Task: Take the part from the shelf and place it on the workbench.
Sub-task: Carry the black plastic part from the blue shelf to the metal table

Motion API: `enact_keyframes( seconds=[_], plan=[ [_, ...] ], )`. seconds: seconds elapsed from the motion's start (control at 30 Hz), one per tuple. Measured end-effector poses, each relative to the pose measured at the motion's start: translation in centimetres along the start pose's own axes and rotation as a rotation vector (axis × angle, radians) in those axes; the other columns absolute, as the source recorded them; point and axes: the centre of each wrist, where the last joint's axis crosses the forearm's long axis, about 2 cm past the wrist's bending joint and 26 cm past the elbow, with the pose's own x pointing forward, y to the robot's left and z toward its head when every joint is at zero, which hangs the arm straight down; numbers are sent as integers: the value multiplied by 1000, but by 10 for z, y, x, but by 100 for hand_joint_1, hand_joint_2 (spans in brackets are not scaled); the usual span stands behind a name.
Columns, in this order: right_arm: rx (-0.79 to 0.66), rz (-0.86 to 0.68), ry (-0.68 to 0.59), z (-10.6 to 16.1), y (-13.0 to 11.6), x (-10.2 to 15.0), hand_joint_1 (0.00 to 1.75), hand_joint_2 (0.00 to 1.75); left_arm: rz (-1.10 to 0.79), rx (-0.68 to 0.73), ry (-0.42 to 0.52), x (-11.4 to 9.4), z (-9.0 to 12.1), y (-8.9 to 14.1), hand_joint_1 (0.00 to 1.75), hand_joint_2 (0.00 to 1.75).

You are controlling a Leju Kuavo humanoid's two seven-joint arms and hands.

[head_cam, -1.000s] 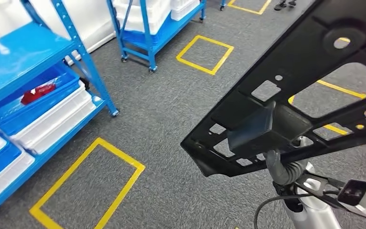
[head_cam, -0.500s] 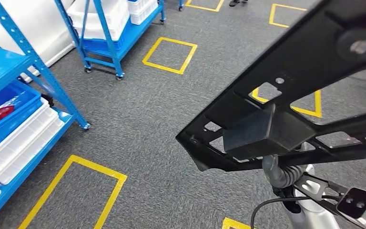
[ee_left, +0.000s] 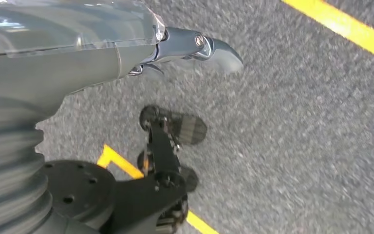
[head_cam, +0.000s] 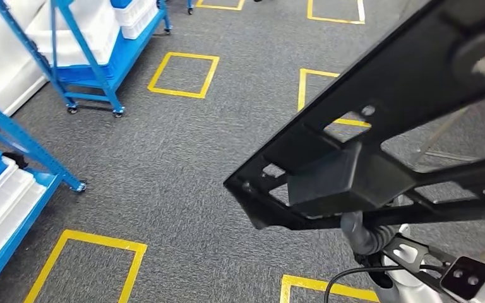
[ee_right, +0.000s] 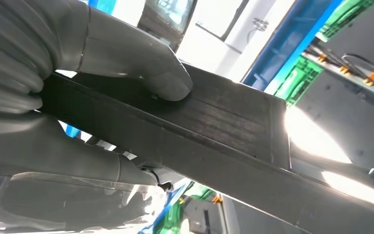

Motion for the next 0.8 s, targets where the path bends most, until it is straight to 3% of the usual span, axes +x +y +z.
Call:
enact_keyframes(
  seconds=[0.53, 0.8],
  plan=[
    [-21, -17, 12, -7, -1, -1, 175, 175, 7, -1, 5, 0, 0, 2, 0, 175],
    [-29, -19, 59, -5, -9, -15, 175, 175, 30, 31, 31, -1, 0, 1, 0, 175]
  ],
)
